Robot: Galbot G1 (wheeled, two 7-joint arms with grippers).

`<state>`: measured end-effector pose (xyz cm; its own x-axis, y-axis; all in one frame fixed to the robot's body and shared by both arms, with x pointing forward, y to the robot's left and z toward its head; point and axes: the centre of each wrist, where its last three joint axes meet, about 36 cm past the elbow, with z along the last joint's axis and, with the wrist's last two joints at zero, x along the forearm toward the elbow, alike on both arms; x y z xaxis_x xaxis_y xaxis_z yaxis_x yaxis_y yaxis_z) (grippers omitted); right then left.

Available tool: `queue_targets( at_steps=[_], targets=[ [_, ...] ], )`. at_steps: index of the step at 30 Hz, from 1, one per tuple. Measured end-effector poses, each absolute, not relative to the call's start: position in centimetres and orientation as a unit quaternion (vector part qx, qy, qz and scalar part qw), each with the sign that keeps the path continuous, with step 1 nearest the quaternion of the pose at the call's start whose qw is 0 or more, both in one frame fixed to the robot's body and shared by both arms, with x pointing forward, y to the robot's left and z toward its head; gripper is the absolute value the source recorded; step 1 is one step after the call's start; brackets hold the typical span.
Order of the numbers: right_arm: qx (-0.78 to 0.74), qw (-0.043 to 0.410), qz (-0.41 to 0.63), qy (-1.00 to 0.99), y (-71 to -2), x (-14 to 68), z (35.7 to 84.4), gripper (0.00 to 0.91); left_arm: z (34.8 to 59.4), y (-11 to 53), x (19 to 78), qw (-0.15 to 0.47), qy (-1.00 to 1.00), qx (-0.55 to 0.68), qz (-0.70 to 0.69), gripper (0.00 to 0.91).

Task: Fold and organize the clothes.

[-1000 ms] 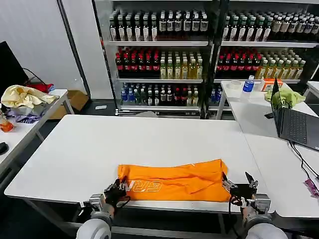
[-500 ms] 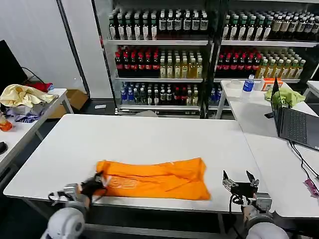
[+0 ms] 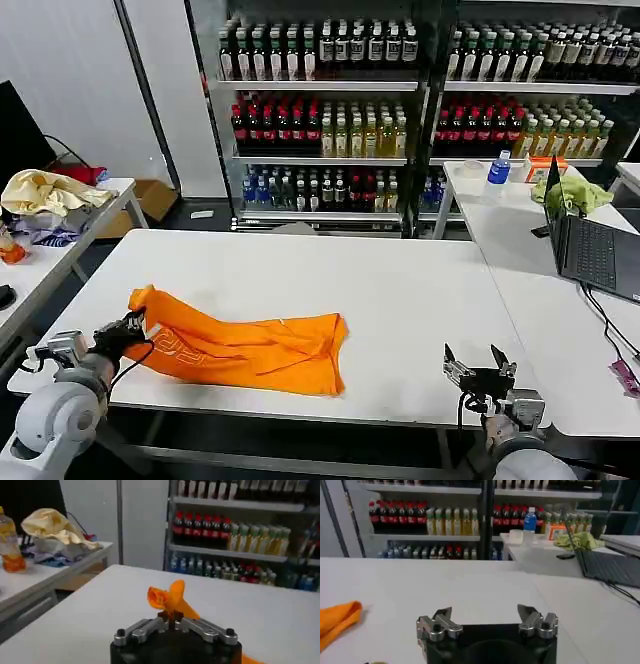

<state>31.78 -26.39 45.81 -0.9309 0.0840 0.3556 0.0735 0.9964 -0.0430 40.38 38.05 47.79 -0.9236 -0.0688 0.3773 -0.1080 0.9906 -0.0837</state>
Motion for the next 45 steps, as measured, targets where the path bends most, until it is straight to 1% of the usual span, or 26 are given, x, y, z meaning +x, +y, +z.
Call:
queue_targets(
  at_steps=[6,11,23,24,26,34,35,36,37,38,41,42,43,45],
  targets=[
    [-0.040,0.186,0.013,-0.982,-26.4,31.6,45.7,0.907,49.6,35.5,39.9,0.191,-0.975,-0.002,0.118,0.020],
    [-0.040,0.188,0.012,-0.981,-26.3,31.4,45.7,0.907,50.0,32.8,39.6,0.197,-0.965,-0.045,0.168,0.020],
    [-0.047,0.183,0.013,-0.982,-26.4,31.7,45.7,0.907,48.3,26.6,39.5,0.222,-0.938,-0.106,0.244,0.020],
    [-0.047,0.182,0.012,-0.982,-26.4,31.8,45.7,0.907,48.2,26.1,39.5,0.224,-0.936,-0.110,0.248,0.010],
    [-0.048,0.181,0.012,-0.982,-26.3,31.9,45.7,0.907,47.9,25.3,39.6,0.227,-0.933,-0.116,0.255,0.020],
    [-0.047,0.178,0.013,-0.983,-26.1,32.2,45.8,0.907,45.8,21.9,40.0,0.250,-0.922,-0.131,0.265,0.020],
    [-0.047,0.178,0.012,-0.983,-26.1,32.2,45.8,0.907,45.6,21.6,40.1,0.253,-0.921,-0.132,0.264,0.091],
    [-0.047,0.178,0.012,-0.983,-26.0,32.2,45.8,0.907,45.4,21.3,40.1,0.255,-0.921,-0.133,0.263,0.433],
    [-0.046,0.178,0.011,-0.983,-26.0,32.2,45.8,0.907,45.1,21.0,40.1,0.257,-0.920,-0.134,0.263,0.474],
    [-0.046,0.178,0.010,-0.983,-25.9,32.2,45.8,0.907,44.9,20.6,40.2,0.260,-0.919,-0.136,0.262,0.494],
    [-0.046,0.178,0.009,-0.983,-25.8,32.3,45.8,0.907,44.5,19.6,40.2,0.264,-0.919,-0.142,0.257,0.504],
    [-0.046,0.178,0.009,-0.983,-25.8,32.3,45.8,0.907,44.5,19.4,40.2,0.264,-0.919,-0.144,0.256,0.605],
    [-0.046,0.178,0.009,-0.983,-25.8,32.3,45.8,0.907,44.4,19.1,40.3,0.264,-0.919,-0.146,0.254,0.907],
    [-0.047,0.178,0.009,-0.983,-25.8,32.3,45.8,0.907,44.3,18.5,40.3,0.264,-0.919,-0.150,0.253,0.907]
  ],
)
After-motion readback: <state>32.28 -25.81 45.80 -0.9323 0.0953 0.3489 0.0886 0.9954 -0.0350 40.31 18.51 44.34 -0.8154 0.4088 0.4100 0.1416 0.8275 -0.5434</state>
